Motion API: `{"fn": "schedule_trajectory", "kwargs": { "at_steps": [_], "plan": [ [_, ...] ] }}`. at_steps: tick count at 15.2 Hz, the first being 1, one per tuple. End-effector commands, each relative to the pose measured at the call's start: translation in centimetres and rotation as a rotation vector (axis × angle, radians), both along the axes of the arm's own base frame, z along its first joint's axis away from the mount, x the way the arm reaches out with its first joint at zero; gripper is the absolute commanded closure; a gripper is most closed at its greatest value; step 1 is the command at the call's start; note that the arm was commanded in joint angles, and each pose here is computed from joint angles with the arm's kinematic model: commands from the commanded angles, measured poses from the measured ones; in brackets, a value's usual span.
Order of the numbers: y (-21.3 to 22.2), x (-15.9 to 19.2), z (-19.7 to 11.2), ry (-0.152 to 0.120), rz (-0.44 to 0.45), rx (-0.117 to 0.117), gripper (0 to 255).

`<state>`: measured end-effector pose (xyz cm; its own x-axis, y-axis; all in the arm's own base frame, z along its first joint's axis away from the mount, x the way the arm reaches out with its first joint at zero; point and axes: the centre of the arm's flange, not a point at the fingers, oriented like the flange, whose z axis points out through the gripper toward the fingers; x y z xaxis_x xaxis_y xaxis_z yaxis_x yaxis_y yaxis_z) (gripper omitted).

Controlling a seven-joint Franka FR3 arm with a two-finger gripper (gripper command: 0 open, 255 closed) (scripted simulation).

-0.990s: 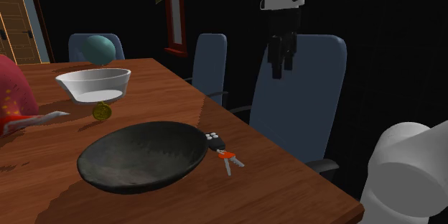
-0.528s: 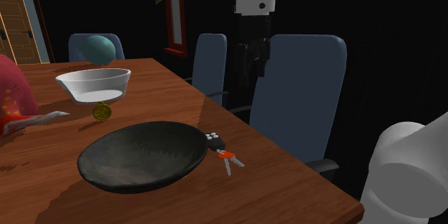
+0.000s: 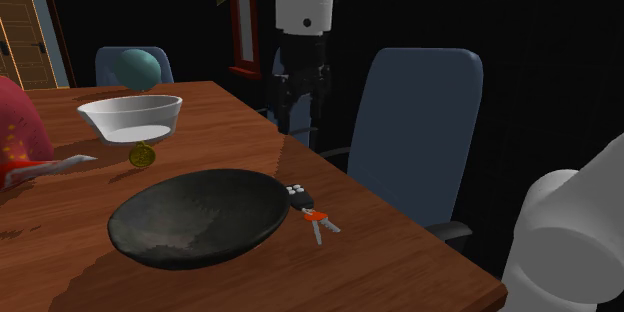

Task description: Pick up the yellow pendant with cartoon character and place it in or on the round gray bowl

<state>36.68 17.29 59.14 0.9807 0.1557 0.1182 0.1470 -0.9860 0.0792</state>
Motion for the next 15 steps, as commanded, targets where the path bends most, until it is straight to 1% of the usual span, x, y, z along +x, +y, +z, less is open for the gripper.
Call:
{"fn": "schedule_trajectory", "kwargs": {
  "at_steps": [1,15],
  "plan": [
    [2.4,1.1,-0.3,-0.022,-0.006,0.007,0],
    [17.0,9.7,-1.6,-0.17,-0.042,0.042,0]
  ]
}}
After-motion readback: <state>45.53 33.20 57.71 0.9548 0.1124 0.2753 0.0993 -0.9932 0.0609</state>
